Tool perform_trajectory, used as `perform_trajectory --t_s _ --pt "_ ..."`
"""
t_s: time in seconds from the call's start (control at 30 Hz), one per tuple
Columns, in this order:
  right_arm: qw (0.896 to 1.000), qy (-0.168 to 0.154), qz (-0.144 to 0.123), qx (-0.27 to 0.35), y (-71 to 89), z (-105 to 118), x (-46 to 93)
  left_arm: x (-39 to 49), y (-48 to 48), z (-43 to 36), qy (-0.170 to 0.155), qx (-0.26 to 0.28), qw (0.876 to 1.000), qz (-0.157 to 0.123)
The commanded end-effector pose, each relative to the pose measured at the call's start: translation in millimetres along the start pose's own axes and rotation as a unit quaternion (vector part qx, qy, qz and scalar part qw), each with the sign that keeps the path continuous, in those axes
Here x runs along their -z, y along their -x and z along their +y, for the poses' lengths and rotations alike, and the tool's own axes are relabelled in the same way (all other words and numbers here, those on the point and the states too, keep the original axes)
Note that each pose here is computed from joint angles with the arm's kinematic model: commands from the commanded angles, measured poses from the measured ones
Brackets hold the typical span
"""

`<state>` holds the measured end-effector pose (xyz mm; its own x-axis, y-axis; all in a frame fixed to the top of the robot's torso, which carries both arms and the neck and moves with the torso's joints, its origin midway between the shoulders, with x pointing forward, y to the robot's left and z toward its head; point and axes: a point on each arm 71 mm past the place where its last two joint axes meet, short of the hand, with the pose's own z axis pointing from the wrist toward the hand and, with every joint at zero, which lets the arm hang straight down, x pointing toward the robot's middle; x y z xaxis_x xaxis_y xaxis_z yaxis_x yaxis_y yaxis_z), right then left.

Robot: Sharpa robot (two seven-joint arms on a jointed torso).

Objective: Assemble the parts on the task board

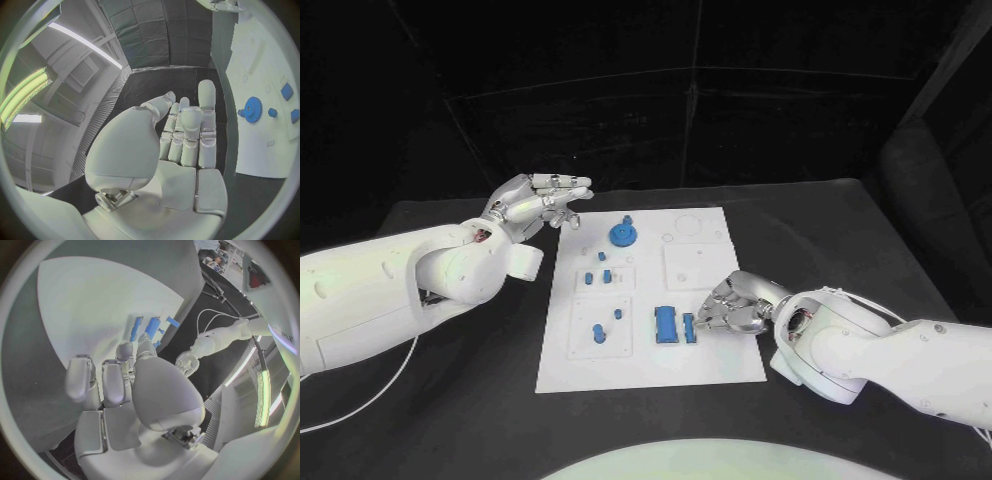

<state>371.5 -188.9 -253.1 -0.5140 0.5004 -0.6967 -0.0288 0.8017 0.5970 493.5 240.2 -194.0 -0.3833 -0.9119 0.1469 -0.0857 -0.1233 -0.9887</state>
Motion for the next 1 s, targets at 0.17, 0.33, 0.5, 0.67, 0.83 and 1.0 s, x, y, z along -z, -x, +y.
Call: perform_trajectory --t_s 0.17,0.33,0.5,0.67,0.83,1.0 --pt "0.964 0.142 -0.005 -0.224 36.7 8 -17.1 0.8 4.6 0.9 -0.026 0.001 0.999 -0.025" --pt "0.941 0.170 -0.027 -0.291 61.8 -1 -42.4 -3.6 9.1 3.9 -0.031 -0.001 0.999 -0.034" --pt "0.929 0.185 -0.062 -0.315 79.1 -9 -78.6 -15.2 22.5 8.2 -0.027 -0.016 0.998 -0.049" --pt "0.919 0.179 -0.099 -0.337 91.0 -16 -107.8 -28.7 33.5 15.5 -0.023 -0.034 0.997 -0.070" --pt "0.911 0.177 -0.120 -0.353 97.1 -19 -124.7 -38.4 37.6 23.5 -0.019 -0.055 0.993 -0.105" --pt "0.908 0.181 -0.123 -0.357 99.1 -19 -131.0 -42.0 36.2 27.1 -0.019 -0.063 0.991 -0.120"
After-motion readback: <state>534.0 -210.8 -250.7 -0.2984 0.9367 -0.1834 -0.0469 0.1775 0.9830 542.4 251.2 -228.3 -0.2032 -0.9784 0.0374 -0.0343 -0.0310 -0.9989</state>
